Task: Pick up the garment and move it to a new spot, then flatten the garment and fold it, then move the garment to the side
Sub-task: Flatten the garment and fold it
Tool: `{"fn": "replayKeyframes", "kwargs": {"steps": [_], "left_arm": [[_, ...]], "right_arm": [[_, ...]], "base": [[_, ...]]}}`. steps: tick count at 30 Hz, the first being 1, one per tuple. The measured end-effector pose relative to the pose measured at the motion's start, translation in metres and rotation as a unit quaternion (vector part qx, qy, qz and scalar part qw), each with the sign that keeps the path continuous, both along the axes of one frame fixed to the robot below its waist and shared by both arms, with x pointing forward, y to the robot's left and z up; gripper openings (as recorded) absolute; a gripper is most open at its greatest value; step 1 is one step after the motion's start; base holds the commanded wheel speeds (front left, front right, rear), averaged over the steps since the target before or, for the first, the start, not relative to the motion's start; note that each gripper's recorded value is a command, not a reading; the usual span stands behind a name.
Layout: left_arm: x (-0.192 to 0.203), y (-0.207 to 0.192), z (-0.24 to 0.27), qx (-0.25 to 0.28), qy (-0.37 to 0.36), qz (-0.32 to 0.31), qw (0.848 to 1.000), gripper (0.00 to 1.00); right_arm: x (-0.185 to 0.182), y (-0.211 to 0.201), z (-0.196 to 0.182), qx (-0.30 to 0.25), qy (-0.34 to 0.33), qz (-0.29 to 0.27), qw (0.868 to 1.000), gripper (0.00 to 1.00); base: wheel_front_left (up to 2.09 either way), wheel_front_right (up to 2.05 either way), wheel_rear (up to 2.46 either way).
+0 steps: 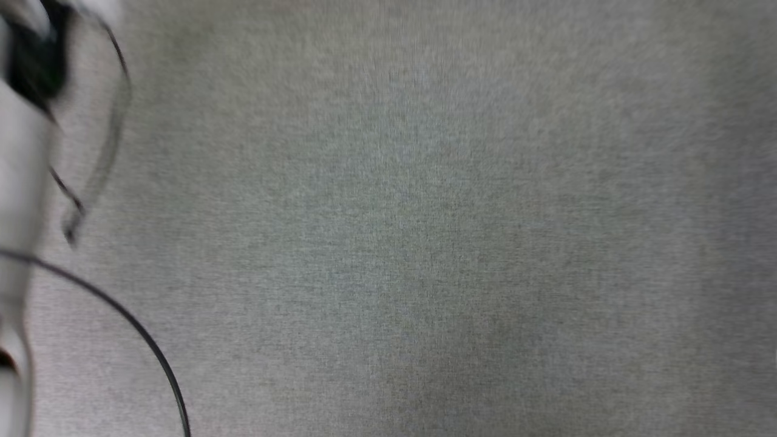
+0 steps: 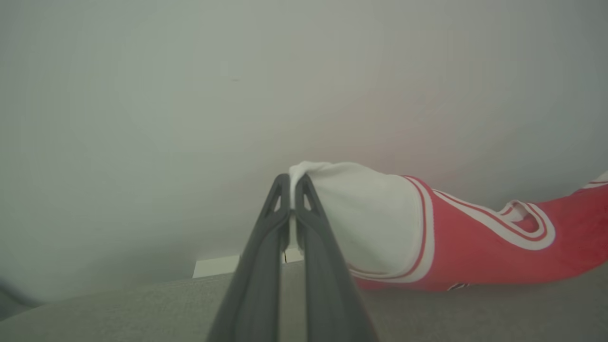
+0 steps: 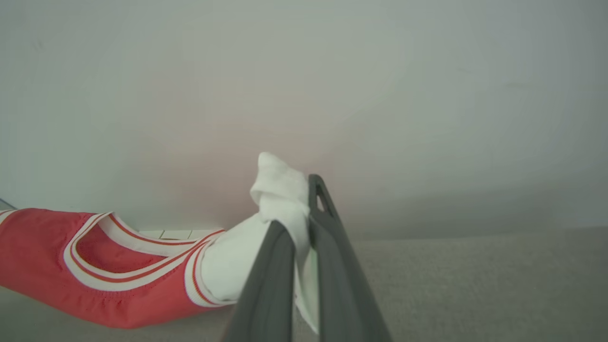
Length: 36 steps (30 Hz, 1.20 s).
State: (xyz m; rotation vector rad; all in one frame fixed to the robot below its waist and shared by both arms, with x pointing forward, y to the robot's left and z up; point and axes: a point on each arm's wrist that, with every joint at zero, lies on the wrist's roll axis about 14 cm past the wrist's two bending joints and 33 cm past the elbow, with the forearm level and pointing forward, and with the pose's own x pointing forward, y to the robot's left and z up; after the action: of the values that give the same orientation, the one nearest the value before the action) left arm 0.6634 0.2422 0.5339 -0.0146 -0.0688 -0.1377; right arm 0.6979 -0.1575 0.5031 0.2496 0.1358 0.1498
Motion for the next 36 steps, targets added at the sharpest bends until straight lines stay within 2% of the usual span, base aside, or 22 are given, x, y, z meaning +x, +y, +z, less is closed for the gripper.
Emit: {"fn": "replayKeyframes", "kwargs": {"steps": [6,14,24,32,36], "left_arm": [[-0.072,0.0,-0.062,-0.007,0.092,-0.005,0.996,0.0],[-0.173,0.004,-0.098,-0.018,0.17,-0.01,0.985,0.0],[-0.276,0.001,-0.113,-0.023,0.224,-0.001,0.974,0.0],[-0.329,-0.006,-0.11,-0.033,0.24,0.006,0.97,0.0],[-0.357,-0.013,-0.113,-0.044,0.255,0.007,0.966,0.0]], "right_arm": [[-0.06,-0.006,-0.027,0.007,0.058,0.02,0.998,0.0],[-0.152,-0.029,-0.043,-0.001,0.126,0.048,0.991,0.0],[-0.249,-0.061,-0.053,-0.039,0.164,0.056,0.984,0.0],[-0.3,-0.073,-0.047,-0.07,0.156,0.067,0.983,0.0],[-0.333,-0.075,-0.06,-0.083,0.177,0.077,0.978,0.0]], "base": [[0.0,0.0,0.0],[0.0,0.0,0.0],[0.0,0.0,0.0],[0.0,0.0,0.0],[0.0,0.0,0.0]]}}
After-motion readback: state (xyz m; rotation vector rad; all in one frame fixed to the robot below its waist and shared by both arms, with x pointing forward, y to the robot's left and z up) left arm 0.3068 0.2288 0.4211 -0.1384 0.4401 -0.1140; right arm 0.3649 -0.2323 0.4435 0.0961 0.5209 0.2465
